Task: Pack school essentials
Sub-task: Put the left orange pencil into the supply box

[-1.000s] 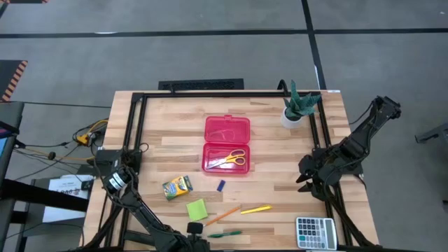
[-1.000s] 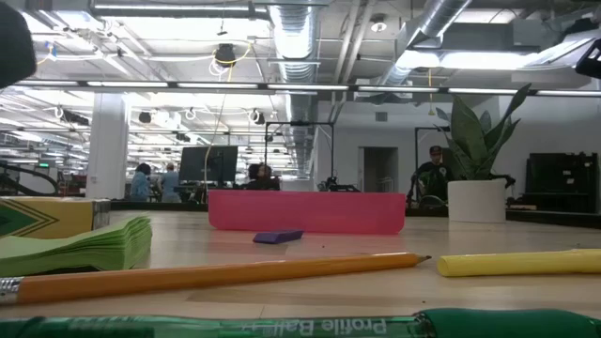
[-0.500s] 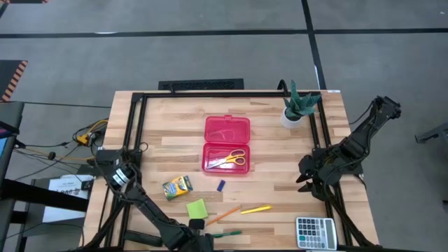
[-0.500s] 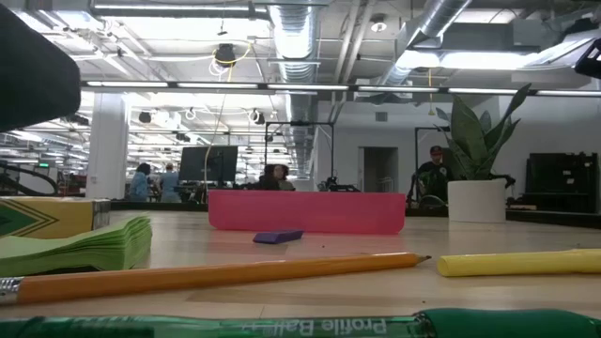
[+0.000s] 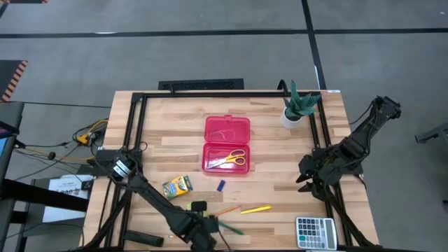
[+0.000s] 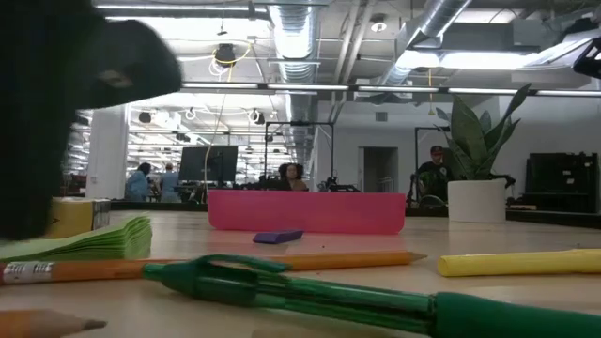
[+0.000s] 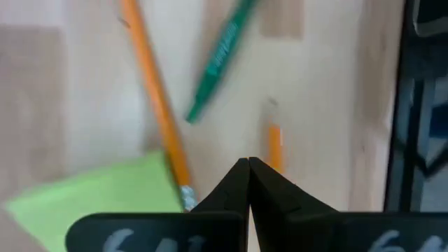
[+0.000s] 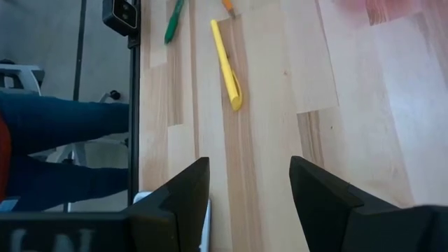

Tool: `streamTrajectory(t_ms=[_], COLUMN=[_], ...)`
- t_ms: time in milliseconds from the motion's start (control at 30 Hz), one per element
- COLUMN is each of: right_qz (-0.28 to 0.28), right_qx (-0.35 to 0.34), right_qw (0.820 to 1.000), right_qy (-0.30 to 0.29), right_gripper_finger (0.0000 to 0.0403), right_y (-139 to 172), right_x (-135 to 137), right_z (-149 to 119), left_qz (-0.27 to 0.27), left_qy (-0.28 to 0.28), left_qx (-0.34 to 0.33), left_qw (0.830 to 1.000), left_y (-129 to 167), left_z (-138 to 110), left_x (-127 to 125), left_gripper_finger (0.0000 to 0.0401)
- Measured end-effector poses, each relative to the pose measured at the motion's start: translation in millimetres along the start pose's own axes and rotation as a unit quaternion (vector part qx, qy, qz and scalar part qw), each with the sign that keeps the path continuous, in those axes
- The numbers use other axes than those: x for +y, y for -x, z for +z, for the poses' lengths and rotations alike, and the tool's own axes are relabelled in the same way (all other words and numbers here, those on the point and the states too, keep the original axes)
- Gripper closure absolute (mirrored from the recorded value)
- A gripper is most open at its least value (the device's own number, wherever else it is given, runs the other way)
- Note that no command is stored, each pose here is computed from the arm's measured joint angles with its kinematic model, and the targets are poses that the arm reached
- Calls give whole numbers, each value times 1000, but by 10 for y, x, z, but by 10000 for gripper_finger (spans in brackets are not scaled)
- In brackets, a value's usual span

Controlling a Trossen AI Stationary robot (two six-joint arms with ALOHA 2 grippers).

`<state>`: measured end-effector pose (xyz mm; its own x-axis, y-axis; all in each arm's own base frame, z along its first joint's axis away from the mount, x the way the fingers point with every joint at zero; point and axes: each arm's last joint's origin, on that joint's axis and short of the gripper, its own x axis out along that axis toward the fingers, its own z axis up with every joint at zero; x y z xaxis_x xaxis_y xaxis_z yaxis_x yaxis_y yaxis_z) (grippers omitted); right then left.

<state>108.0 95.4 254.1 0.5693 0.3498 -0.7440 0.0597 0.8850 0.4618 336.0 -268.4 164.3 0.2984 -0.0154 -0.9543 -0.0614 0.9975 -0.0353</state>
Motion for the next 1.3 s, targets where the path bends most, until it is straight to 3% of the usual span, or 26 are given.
streamTrajectory(t_ms=[167, 267, 400, 567, 767, 967, 1067, 1200, 1300], right_qz=[0, 0, -2, -7, -7, -5, -5, -4, -5], right_qx=[0, 0, -3, -10, -12, -14, -14, -14, -14], right_qw=[1000, 1000, 1000, 1000, 1000, 1000, 1000, 1000, 999], right_qy=[2, 4, 15, 15, 11, 9, -5, -27, -38], right_gripper_finger=[198, 198, 198, 198, 198, 198, 198, 198, 198], right_y=[0, 0, 0, 0, 0, 0, 0, 0, 0], right_x=[0, 0, -1, -3, -2, 2, 2, 2, 0], right_z=[0, 0, 2, 7, 8, 12, 12, 11, 14], left_qz=[5, -17, -32, -19, 56, -2, 0, 27, 16], left_qy=[7, 46, 71, 81, 102, 127, 126, 113, 103], left_qx=[-10, -3, -54, -110, -225, -232, -265, -261, -265], left_qw=[1000, 999, 995, 990, 967, 965, 956, 958, 959], left_y=[111, 219, 386, 435, 502, 238, 131, -26, -112], left_z=[85, 108, 63, -144, -401, -601, -658, -770, -818], left_x=[108, 136, -12, -273, -455, -511, -492, -378, -350], left_gripper_finger=[399, 400, 391, 334, 238, 169, 164, 173, 176])
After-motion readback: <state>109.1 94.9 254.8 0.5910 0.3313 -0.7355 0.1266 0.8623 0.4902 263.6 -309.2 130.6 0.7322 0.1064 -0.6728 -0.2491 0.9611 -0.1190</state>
